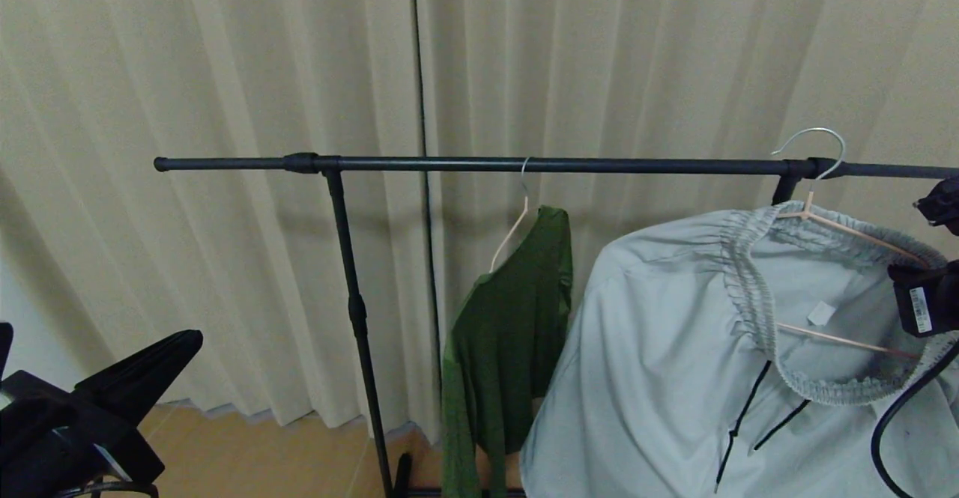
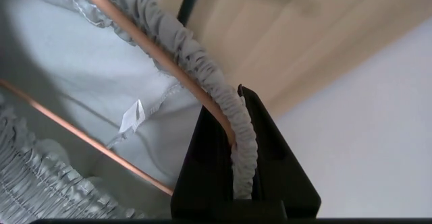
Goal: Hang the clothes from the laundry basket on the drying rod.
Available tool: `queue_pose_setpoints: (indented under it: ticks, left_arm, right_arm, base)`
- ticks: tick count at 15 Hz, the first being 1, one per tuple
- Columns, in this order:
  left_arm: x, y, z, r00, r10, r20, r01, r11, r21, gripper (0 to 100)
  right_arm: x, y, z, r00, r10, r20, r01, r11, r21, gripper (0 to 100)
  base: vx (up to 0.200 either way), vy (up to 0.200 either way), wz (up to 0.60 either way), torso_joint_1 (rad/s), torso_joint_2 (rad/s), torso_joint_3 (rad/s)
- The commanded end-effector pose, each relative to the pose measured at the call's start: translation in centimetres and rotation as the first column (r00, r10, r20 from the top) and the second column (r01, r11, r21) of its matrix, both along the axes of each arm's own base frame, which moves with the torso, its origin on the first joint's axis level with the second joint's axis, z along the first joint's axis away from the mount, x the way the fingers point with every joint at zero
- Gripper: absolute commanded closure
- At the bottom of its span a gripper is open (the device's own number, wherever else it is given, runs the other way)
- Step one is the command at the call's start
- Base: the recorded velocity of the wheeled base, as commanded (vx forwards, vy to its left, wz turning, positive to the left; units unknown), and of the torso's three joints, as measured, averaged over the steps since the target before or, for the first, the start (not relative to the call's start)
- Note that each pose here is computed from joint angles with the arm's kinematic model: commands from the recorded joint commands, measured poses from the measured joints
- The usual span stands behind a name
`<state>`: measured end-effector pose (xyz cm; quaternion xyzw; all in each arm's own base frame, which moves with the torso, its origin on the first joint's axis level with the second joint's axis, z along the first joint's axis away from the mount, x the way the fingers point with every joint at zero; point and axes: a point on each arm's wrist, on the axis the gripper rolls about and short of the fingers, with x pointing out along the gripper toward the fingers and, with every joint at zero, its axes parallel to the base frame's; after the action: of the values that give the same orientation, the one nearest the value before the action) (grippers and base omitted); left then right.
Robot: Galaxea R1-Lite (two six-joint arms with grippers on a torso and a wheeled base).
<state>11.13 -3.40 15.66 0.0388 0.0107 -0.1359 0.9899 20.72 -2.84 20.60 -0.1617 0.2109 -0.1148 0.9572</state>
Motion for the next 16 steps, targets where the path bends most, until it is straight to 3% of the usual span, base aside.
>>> queue_pose_setpoints:
  ticks: [1,5,16]
  left_arm:
    - [0.0,0.0,0.0,1.000,0.000,0.000,0.000,1.000,0.001,100]
    - [-0.1,0.0,0.1,1.000,0.002,0.010,-0.002,1.000,-0.002,100]
    - [-0.6,0.2,0.3,0.999,0.002,0.034,-0.002,1.000,-0.003,100]
  right_arm:
    - [0.5,-0.1,-0.3,1.000,0.000,-0.015,0.000,1.000,0.001,100]
    - [2.6,-0.4,-1.2,0.997,-0.040,-0.062,0.040,0.999,0.006,100]
    - [5.7,-0.2,-2.9,0.981,-0.142,-0.135,0.135,0.989,-0.061,100]
  base:
    - [0.200,0.000,0.00,0.002,0.00,0.002]
    - [0.200,0.000,0.00,0.004,0.00,0.006]
    - [0.000,0.000,0.00,0.000,0.00,0.000]
